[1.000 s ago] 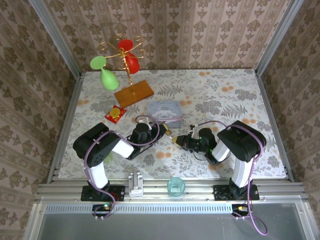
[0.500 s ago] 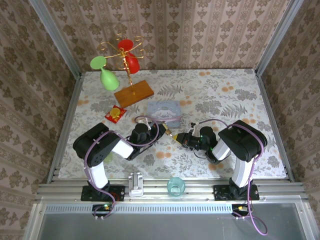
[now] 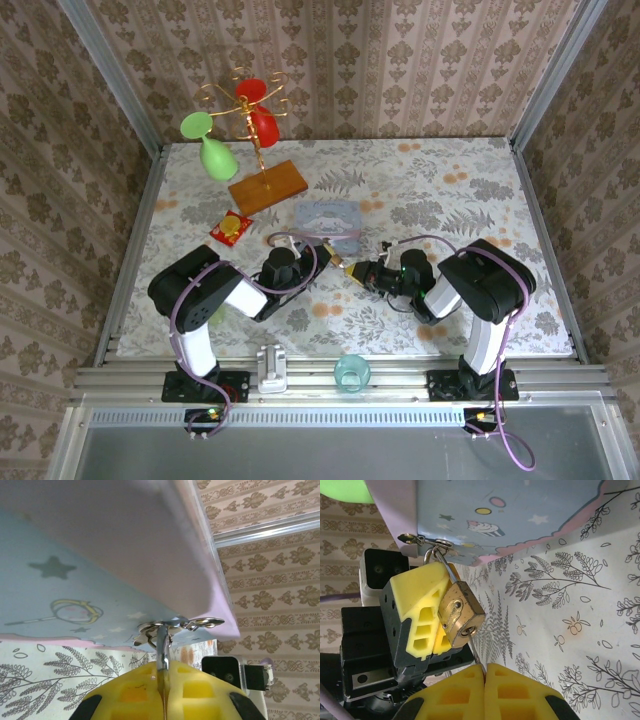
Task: Unlock the padlock with the key
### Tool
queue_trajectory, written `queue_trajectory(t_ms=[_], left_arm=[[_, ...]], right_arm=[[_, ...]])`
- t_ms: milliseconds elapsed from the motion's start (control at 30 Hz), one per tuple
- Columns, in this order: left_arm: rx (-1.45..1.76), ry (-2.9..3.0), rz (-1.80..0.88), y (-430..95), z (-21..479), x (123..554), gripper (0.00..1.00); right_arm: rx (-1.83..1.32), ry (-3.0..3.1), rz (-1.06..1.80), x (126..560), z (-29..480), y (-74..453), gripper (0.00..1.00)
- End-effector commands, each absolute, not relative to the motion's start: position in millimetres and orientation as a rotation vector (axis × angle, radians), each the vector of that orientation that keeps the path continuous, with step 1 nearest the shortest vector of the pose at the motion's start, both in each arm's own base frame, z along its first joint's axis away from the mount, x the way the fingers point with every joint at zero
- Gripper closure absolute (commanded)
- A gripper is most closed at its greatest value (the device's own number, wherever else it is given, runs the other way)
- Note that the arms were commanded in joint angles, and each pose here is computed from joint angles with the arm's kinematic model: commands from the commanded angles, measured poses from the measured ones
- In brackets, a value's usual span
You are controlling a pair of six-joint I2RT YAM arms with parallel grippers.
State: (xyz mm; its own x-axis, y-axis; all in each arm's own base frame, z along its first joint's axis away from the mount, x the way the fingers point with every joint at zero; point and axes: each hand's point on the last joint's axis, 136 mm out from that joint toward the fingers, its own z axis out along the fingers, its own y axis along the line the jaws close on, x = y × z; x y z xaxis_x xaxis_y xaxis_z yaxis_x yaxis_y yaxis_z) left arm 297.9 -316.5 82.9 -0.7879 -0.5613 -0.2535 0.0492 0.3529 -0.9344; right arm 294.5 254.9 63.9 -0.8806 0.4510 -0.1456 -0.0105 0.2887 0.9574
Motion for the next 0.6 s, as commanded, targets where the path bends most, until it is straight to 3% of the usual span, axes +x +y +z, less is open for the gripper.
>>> queue_trajectory(t_ms=[0, 567], left_arm=[[-0.396, 1.995, -1.592, -332, 109, 288, 1.0], [-0.379, 1.971, -1.686, -344, 127, 282, 1.0]], right_arm=[[0.42, 2.134, 1.674, 308, 72, 259, 1.0], [0.354, 2.212, 1.857, 316, 67, 264, 1.0]])
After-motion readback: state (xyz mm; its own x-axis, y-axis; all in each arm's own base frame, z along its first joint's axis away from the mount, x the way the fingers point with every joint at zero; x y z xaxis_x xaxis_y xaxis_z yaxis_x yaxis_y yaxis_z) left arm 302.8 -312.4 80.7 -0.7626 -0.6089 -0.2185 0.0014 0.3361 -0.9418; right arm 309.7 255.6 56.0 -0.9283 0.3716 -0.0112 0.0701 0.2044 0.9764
